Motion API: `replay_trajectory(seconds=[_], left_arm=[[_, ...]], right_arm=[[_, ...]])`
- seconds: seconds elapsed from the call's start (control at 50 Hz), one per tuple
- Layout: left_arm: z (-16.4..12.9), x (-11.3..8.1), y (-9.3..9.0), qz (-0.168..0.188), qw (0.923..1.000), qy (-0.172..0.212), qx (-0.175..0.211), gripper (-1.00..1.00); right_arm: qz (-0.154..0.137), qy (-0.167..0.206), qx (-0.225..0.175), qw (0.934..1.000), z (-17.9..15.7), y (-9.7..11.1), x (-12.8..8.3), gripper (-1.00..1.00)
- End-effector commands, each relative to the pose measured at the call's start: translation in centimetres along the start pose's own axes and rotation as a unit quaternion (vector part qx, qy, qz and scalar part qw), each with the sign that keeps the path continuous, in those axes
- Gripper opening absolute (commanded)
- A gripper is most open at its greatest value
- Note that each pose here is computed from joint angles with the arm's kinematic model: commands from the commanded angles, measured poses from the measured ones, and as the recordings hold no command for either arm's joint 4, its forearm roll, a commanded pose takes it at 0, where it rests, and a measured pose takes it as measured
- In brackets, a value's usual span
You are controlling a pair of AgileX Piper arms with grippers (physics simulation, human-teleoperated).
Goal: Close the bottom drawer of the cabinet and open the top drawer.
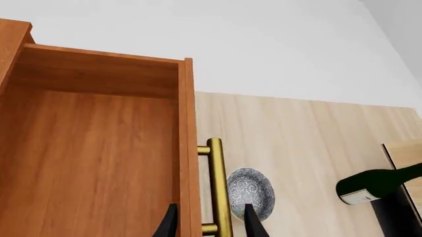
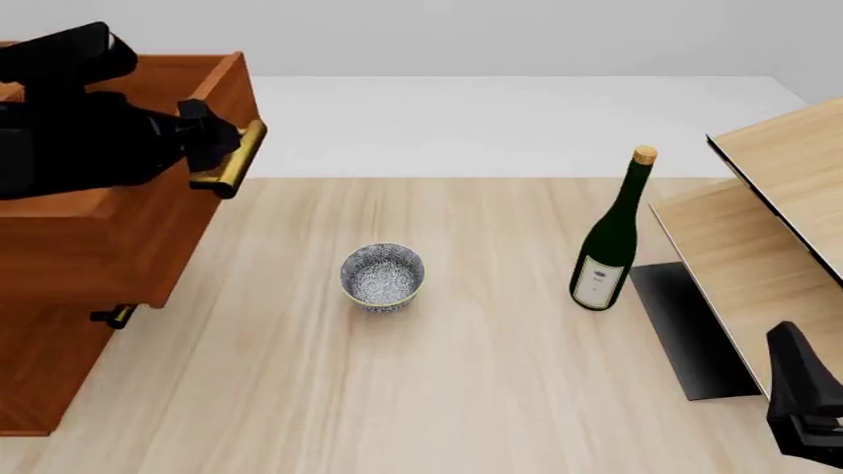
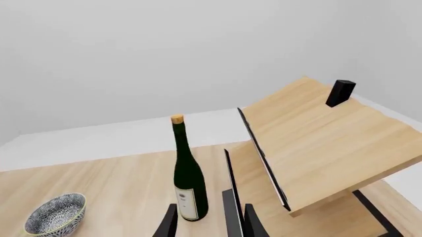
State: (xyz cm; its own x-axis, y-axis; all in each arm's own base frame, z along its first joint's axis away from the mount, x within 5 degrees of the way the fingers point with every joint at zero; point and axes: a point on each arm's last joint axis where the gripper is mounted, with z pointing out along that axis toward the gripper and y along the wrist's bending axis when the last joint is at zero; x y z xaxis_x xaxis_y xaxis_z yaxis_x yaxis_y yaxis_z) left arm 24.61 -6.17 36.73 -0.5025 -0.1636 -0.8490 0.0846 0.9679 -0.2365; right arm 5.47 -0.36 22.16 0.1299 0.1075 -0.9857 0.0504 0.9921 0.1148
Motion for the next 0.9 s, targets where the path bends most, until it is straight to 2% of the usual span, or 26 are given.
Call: replay_trajectory(seconds=[0.02, 0.9], left_arm=[[1.8, 2.3, -1.2, 0.005, 0.9986, 0.043, 0.030, 1.00], [2.2, 3.0, -3.6, 0.000, 0.9966, 0.043, 0.071, 1.00]], right_arm=[[0.000, 0.000, 0.001, 1.0000, 0.0, 0.0, 0.0, 1.00], [0.000, 0.000, 0.002, 1.0000, 0.0, 0.0, 0.0, 1.00]])
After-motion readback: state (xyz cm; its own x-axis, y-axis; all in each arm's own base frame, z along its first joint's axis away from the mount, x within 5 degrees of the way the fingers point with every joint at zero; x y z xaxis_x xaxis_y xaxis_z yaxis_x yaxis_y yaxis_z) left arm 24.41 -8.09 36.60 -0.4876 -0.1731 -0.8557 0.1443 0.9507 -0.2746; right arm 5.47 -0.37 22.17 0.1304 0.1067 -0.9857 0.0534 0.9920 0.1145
